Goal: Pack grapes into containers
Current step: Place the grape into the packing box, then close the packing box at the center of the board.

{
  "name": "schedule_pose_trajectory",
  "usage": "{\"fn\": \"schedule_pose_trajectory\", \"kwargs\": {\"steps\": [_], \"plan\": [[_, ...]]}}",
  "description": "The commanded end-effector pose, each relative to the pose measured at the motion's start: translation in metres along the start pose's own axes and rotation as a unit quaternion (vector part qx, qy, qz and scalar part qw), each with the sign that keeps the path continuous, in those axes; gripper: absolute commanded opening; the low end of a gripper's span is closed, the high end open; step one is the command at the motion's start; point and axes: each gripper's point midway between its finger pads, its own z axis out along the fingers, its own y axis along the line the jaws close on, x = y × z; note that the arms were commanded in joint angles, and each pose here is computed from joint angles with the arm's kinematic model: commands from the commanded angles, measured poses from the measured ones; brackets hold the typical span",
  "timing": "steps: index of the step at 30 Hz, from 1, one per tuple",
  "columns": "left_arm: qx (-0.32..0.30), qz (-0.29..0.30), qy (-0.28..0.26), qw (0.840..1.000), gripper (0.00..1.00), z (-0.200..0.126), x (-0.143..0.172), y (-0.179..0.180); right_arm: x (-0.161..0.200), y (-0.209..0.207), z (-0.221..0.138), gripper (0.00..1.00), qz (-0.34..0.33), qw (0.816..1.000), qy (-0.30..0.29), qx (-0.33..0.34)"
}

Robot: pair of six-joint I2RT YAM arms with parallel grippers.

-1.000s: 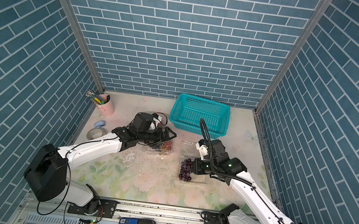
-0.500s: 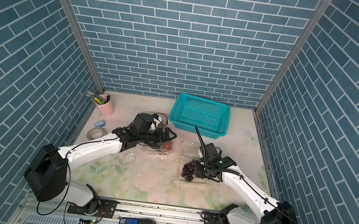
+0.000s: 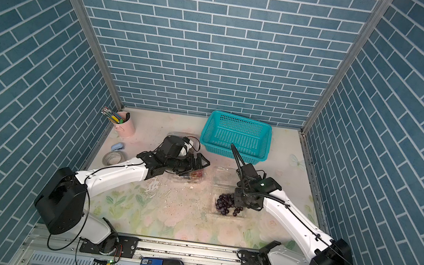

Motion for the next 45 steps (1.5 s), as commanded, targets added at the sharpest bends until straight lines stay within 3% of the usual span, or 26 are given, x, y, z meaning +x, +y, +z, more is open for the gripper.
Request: {"fn": "schedule_pose_trajectory", "kwargs": {"steps": [1,9,14,22,26,33,45], "plan": [[0.011,0.001,0.001,1.0,1.0,0.003,0.001,-0.005,-0.002,-0.005,-0.018,0.59,0.015,1.0,-0.011,0.01],[0.016,-0.019,0.01,1.0,0.99,-0.001,0.014,0.003,0.0,0.047,0.034,0.64,0.058,0.99,0.021,-0.124],[0.017,-0.025,0.018,0.999,1.0,-0.006,0.026,0.01,0.005,0.039,0.043,0.73,0.053,0.993,0.024,-0.105],[0.019,-0.026,0.063,0.997,0.99,0.013,0.062,0.01,-0.011,0.007,0.006,0.94,0.079,0.993,-0.039,-0.084],[0.021,-0.025,0.081,0.996,1.0,0.029,0.075,0.008,-0.014,-0.018,0.015,0.97,0.129,0.988,-0.041,-0.071],[0.032,-0.024,0.093,0.995,1.0,0.053,0.077,-0.003,-0.038,-0.02,0.039,0.97,0.187,0.972,-0.049,-0.132],[0.049,-0.034,0.091,0.994,1.0,0.087,0.066,-0.011,-0.075,-0.009,0.064,0.97,0.211,0.953,-0.068,-0.207]]}}
